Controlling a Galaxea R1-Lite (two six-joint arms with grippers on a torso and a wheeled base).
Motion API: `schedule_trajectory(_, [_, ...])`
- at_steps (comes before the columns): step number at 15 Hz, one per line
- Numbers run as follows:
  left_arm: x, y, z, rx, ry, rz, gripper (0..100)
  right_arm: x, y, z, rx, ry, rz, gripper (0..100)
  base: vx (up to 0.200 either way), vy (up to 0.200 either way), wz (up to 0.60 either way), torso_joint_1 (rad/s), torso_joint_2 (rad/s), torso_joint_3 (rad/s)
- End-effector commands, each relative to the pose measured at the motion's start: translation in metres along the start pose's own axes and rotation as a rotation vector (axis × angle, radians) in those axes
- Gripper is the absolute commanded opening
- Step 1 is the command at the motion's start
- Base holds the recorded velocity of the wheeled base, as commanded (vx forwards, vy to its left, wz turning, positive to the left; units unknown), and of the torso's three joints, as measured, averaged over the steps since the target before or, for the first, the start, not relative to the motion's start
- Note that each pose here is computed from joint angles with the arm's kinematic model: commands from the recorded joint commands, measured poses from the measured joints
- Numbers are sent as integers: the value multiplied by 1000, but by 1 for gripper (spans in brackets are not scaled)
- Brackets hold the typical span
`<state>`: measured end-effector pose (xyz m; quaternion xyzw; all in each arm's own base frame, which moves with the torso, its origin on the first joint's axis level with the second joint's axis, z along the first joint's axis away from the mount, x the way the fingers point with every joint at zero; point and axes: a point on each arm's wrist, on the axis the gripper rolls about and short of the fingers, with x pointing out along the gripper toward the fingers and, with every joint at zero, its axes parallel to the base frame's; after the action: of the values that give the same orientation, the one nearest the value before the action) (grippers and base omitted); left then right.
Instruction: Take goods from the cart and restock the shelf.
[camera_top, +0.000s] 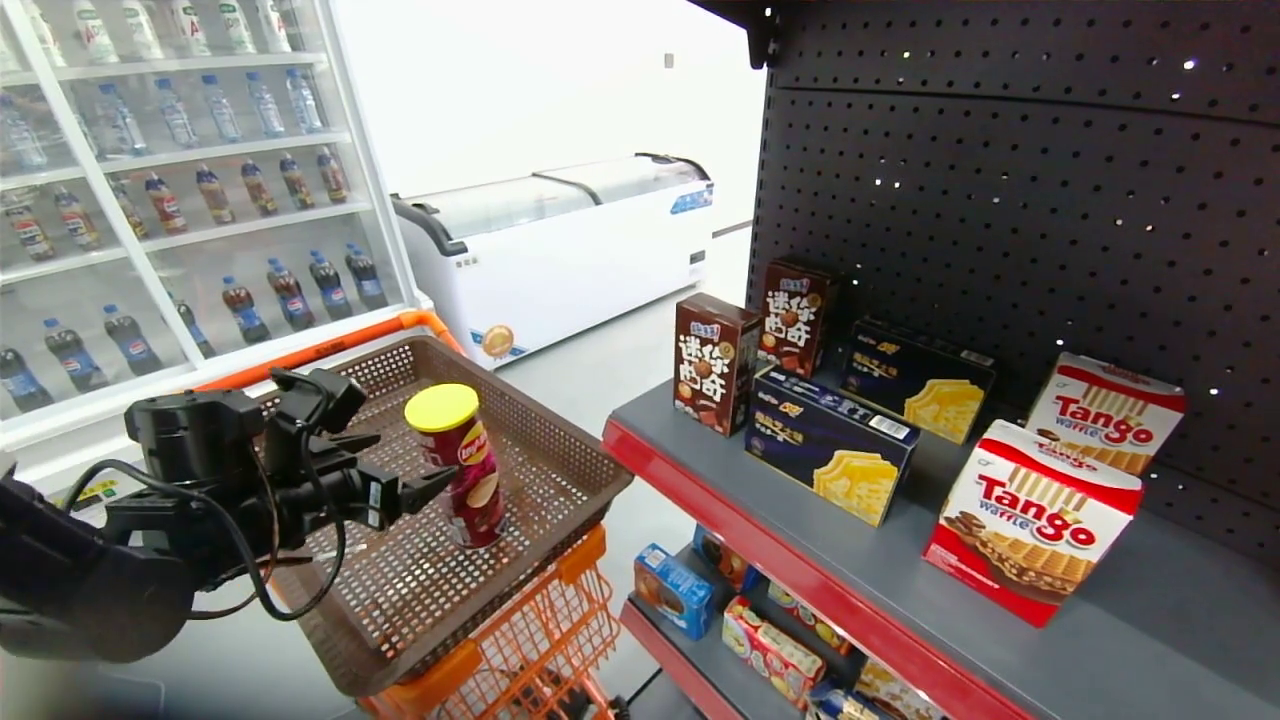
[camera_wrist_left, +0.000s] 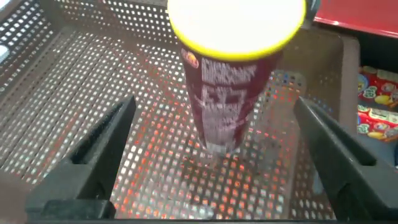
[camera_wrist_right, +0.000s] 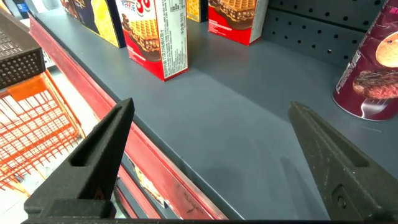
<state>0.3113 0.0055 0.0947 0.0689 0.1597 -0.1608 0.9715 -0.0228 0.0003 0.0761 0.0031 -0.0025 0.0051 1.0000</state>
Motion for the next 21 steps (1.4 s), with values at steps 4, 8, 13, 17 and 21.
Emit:
schedule_trajectory(4, [48, -1, -13, 4, 37, -7, 100, 0, 0, 0, 0, -1, 1, 100, 0, 0, 0, 0, 0, 0])
schedule_trajectory(8, [79, -4, -14, 20, 31, 14, 100, 0, 0, 0, 0, -1, 1, 100, 0, 0, 0, 0, 0, 0])
schedule_trajectory(13, [98, -9, -14, 24, 20, -8, 100, 0, 0, 0, 0, -1, 1, 100, 0, 0, 0, 0, 0, 0])
schedule_trajectory(17, [102, -10, -10, 14, 11, 23, 0, 0, 0, 0, 0, -1, 1, 100, 0, 0, 0, 0, 0, 0])
schedule_trajectory(21, [72, -12, 33, 4, -84, 101, 0, 0, 0, 0, 0, -1, 1, 100, 0, 0, 0, 0, 0, 0])
